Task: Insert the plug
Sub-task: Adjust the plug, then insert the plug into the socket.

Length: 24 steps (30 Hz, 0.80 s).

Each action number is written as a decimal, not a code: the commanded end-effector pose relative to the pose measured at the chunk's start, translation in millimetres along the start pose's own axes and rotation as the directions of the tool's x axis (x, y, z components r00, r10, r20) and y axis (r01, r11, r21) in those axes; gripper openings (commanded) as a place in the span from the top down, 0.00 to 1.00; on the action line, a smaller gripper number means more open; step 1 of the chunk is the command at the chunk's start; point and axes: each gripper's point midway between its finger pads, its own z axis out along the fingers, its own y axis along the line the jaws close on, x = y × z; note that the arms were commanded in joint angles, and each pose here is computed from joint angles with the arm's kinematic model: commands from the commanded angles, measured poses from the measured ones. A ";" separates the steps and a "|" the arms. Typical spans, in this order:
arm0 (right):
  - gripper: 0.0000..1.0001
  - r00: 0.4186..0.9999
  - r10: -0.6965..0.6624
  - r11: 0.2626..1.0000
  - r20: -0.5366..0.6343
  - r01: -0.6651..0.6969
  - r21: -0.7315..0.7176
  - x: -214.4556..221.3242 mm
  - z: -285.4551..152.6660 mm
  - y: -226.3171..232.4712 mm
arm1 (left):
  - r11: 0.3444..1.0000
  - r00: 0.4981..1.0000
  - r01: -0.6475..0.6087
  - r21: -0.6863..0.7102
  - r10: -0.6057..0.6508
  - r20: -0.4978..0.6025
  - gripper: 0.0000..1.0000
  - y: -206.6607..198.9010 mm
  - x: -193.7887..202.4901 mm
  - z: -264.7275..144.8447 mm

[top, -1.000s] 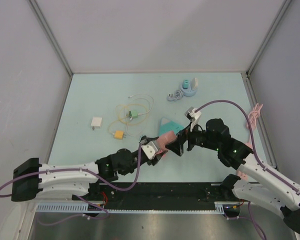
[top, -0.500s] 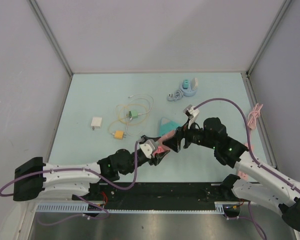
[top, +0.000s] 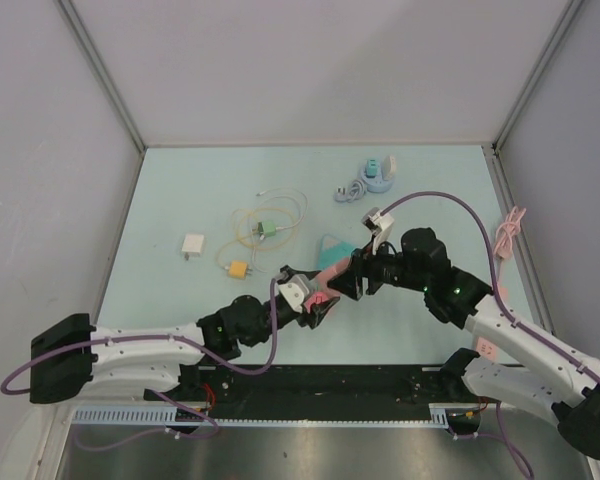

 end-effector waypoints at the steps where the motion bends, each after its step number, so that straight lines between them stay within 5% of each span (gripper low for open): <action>1: 1.00 0.996 -0.092 0.977 0.020 0.086 0.197 -20.2 -14.4 -41.8 | 0.981 0.993 0.097 -0.169 -0.084 0.081 0.19 41.3 -19.1 1.8; 5: 1.00 0.987 -0.161 0.949 0.010 0.152 0.276 -27.0 -19.6 -73.0 | 0.939 0.971 0.240 -0.245 -0.232 0.060 0.00 67.8 -12.5 6.6; 18: 1.00 0.995 -0.093 0.944 0.022 0.082 0.321 -35.5 2.5 -159.0 | 0.749 0.826 0.428 -0.505 -0.551 -0.117 0.00 142.2 49.0 50.5; 24: 1.00 0.995 -0.094 0.950 -0.024 0.097 0.297 -21.4 20.4 -171.9 | 0.742 0.761 0.417 -0.525 -0.601 -0.245 0.01 140.6 87.2 86.8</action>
